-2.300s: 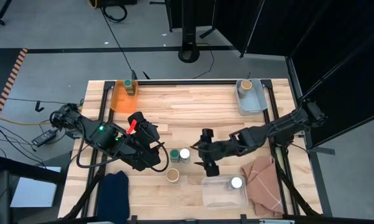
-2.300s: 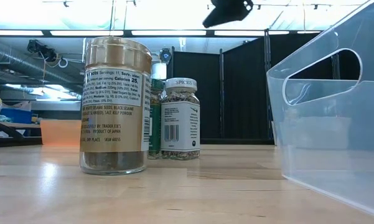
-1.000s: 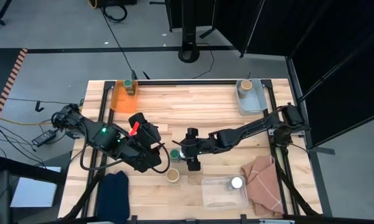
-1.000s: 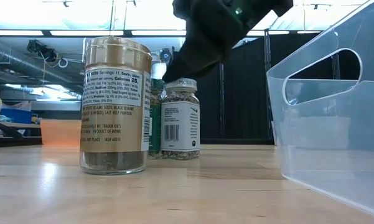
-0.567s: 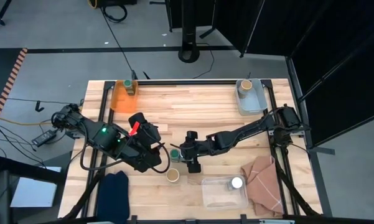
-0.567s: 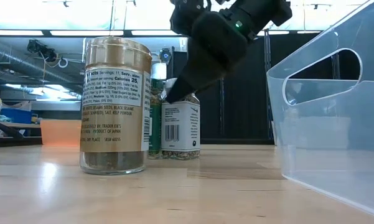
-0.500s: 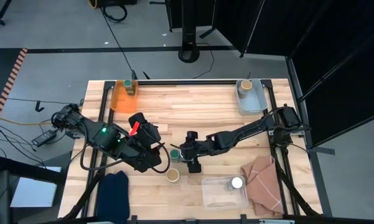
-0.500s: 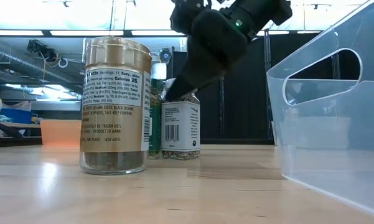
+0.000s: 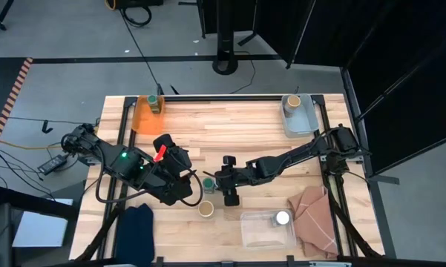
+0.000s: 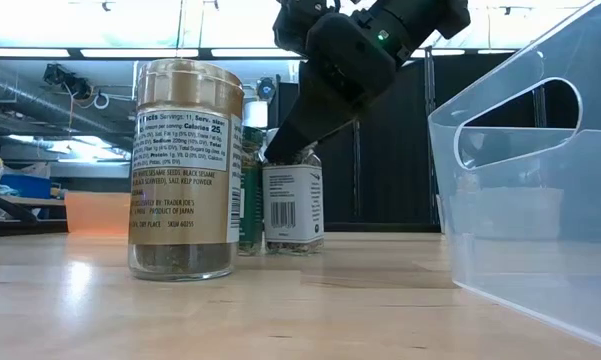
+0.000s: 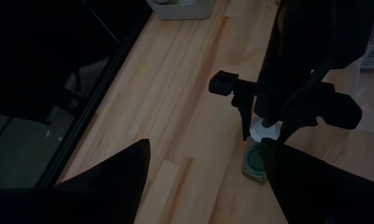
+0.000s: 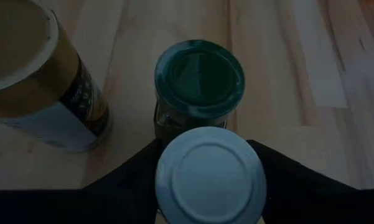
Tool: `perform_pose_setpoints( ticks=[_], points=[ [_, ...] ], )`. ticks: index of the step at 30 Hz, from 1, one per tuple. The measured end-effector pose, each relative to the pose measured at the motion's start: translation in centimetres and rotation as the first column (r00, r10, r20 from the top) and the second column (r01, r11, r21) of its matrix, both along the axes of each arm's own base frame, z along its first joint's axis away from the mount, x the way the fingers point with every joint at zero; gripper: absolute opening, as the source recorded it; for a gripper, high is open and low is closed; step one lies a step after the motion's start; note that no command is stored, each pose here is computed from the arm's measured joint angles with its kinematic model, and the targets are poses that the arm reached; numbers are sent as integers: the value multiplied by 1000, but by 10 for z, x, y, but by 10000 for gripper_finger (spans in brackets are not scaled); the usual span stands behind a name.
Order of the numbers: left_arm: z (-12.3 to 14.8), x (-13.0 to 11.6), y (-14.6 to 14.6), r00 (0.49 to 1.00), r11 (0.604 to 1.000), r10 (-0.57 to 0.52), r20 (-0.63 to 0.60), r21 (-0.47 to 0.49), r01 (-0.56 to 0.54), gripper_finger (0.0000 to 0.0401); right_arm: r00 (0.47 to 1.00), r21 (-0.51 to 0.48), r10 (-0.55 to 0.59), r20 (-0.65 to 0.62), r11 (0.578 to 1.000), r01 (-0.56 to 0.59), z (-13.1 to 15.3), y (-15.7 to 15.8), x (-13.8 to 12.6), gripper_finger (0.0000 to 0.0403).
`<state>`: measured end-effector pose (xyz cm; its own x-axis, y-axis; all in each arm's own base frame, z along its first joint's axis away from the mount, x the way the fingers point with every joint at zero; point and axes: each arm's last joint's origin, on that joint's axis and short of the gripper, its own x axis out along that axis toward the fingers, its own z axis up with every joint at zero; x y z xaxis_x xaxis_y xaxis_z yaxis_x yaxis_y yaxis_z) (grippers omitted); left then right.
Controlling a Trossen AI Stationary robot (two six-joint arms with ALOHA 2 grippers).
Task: Sort spices by type
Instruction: Put the white seasoning bottle into the transparent bin
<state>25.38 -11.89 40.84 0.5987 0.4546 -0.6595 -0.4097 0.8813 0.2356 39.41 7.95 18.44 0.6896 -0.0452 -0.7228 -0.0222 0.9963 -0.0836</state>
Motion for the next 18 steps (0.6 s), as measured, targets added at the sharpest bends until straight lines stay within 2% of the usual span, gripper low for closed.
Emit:
perform_pose_setpoints(
  ticks=[18],
  points=[
    [0,0,0,1000,1000,0,0,1,0,310,995,13,-96,-7,995,96,-1,-2,-2,210]
  ],
)
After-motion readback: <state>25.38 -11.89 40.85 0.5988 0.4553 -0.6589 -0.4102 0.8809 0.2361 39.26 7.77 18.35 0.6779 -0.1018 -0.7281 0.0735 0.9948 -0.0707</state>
